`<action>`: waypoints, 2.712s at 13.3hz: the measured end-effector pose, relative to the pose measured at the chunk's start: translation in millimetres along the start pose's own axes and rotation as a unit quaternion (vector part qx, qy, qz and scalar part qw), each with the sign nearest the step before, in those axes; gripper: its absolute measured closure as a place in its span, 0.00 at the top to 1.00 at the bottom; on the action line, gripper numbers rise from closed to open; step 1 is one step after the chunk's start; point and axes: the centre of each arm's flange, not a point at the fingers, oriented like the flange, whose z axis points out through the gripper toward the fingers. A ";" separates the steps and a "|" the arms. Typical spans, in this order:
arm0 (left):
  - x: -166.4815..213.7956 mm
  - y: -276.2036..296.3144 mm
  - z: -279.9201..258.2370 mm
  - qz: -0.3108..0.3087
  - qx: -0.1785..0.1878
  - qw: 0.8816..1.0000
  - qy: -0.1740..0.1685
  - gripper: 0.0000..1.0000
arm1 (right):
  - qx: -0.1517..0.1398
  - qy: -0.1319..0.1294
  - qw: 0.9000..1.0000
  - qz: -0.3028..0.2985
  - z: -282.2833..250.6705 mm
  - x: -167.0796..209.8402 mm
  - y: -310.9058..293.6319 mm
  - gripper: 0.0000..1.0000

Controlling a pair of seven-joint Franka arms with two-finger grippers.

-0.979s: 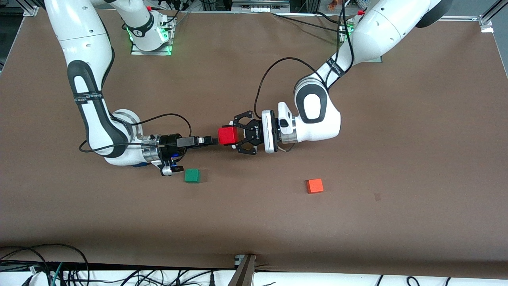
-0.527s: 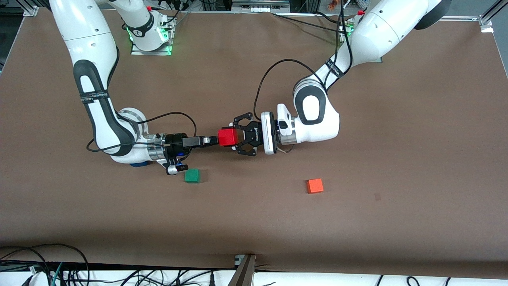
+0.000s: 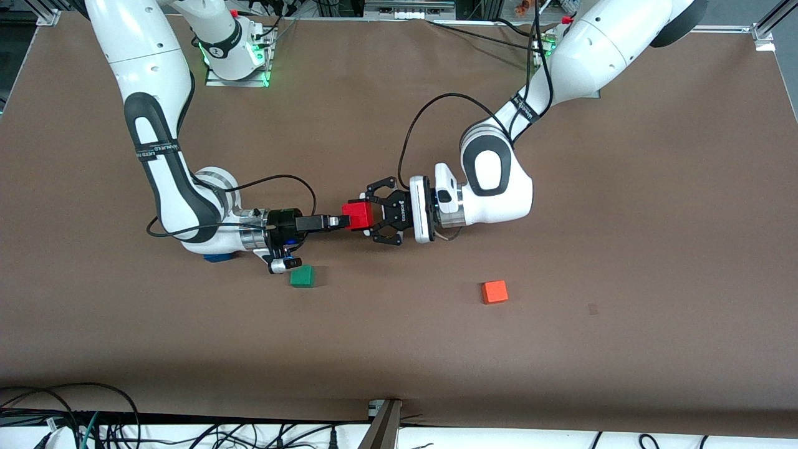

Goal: Pass red block to right arm, stack on blue
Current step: 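Grasp the red cube with the right gripper beside the left gripper, then open the left gripper and withdraw while the right gripper carries the cube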

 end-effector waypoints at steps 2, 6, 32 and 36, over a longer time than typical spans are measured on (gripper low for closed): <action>-0.1 0.3 0.4 -0.005 0.001 1.000 0.004 0.56 | 0.001 0.000 1.000 -0.001 0.2 -0.3 -1.5 0.73; 1.5 0.4 0.7 -0.007 0.002 1.000 0.010 0.57 | 0.004 0.001 1.000 0.001 -0.2 -0.3 -5.1 0.59; 32.3 -24.8 -187.3 -0.071 0.051 0.987 -0.133 1.00 | -0.442 -0.050 0.884 -0.140 -141.3 22.0 -101.4 0.56; 76.0 -42.0 -248.2 -0.111 0.061 0.962 -0.241 1.00 | -0.586 -0.050 0.797 -0.134 -167.7 26.8 -101.1 0.56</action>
